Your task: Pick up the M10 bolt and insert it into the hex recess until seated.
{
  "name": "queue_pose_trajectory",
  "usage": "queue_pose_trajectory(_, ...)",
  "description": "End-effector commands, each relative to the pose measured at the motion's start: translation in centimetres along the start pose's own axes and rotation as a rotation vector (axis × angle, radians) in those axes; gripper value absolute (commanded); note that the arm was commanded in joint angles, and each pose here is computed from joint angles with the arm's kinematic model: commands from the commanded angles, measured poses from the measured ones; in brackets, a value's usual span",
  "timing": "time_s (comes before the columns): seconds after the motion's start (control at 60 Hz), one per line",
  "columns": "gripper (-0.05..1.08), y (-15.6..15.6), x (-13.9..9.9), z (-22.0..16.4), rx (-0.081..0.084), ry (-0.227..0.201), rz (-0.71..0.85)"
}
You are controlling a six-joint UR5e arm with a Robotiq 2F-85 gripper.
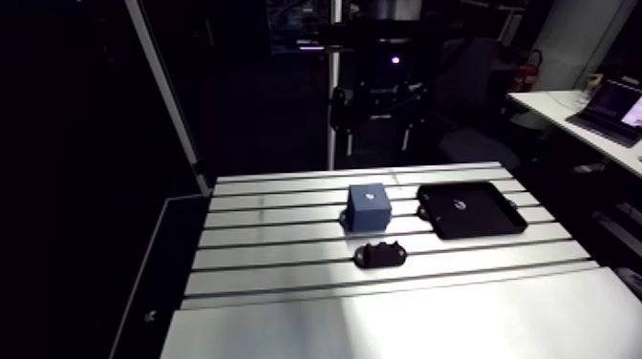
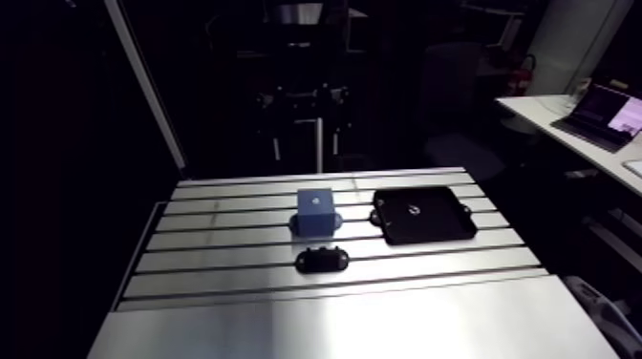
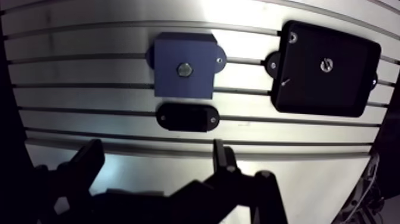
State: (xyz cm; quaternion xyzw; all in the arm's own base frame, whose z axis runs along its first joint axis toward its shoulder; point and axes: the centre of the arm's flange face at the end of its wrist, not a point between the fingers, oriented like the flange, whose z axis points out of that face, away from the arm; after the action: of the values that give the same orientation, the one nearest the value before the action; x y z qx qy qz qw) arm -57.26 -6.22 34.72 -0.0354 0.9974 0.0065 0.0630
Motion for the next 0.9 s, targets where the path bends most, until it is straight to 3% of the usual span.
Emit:
queue_pose_trajectory(0.017,0.01,-0.8,-2.2,-6.8,-0.002,0.027,0.005)
queue_pose_trajectory(0.433,0.01,-1.5,-6.4,-12.3,-0.023,0.138,-0.008)
queue_pose_trajectory(0.9,0.01,-1.6,-7.2,-13.7,-0.019,0.121,-0.012)
